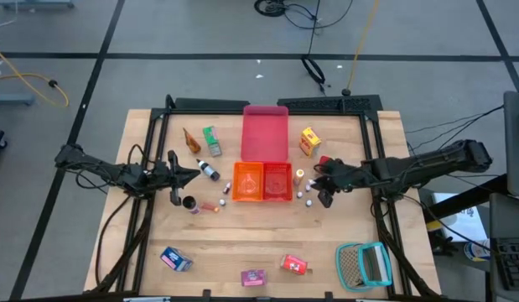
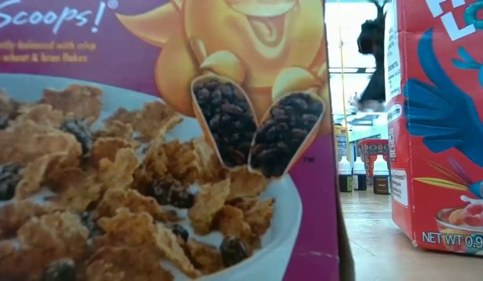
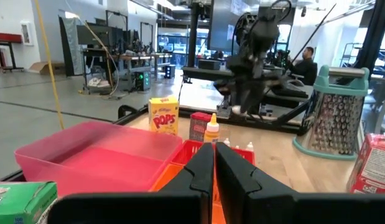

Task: Pick & Place Kitchen Items
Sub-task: Put the small black food coloring bottle into the red basket

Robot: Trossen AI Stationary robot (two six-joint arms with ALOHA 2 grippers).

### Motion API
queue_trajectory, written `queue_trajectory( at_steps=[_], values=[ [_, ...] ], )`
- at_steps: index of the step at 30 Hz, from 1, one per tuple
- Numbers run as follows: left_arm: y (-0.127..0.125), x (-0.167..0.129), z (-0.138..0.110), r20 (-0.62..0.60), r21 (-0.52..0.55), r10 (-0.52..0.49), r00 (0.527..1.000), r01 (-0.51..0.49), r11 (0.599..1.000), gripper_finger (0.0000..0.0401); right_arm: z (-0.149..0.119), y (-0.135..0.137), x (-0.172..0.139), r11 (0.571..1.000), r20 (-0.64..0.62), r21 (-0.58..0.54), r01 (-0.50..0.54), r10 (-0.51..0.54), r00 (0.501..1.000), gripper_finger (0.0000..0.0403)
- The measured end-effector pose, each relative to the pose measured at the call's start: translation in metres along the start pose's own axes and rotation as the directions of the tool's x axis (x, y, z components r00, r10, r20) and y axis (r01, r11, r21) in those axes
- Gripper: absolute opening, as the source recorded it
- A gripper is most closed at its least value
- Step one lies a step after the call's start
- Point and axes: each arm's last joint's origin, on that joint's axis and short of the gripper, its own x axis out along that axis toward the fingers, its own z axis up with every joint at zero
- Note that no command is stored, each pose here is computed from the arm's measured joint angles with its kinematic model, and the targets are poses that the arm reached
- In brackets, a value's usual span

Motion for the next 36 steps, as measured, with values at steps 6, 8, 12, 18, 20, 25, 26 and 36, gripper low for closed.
queue_trajectory(
  at_steps=[6,8,12,18,20,25,26,36],
  values=[
    [0.000,0.000,0.000,0.001,-0.003,0.000,1.000,0.000,1.000,0.0017,0.019,0.021,0.009,0.983,0.192,-0.132,-0.130,0.154,0.969,0.0057],
    [0.000,0.000,0.001,0.007,-0.007,0.000,1.000,0.000,1.000,0.0017,0.023,0.025,0.016,0.975,0.227,-0.173,-0.138,0.176,0.958,0.0057],
    [0.000,0.000,0.003,0.024,-0.017,-0.001,1.000,0.001,1.000,0.0017,0.029,0.031,0.033,0.965,0.288,-0.221,-0.140,0.201,0.936,0.0057],
    [0.000,0.000,0.004,0.042,-0.038,-0.001,0.999,0.003,0.999,0.0017,0.037,0.031,0.059,0.955,0.364,-0.276,-0.105,0.205,0.909,0.0057],
    [0.000,0.000,0.005,0.043,-0.040,-0.001,0.999,0.003,0.999,0.0017,0.040,0.028,0.067,0.957,0.388,-0.278,-0.087,0.195,0.901,0.0057],
    [0.000,0.000,0.005,0.049,-0.048,-0.001,0.999,0.003,0.999,0.0017,0.045,0.018,0.085,0.960,0.419,-0.278,-0.039,0.158,0.894,0.0058],
    [0.000,0.000,0.005,0.048,-0.050,-0.001,0.999,0.004,0.999,0.0017,0.046,0.015,0.089,0.962,0.424,-0.272,-0.031,0.148,0.893,0.0059],
    [0.000,0.000,0.007,0.067,-0.062,-0.001,0.998,0.005,0.998,0.0017,0.052,-0.004,0.113,0.966,0.468,-0.252,0.060,0.067,0.881,0.0061]
  ],
)
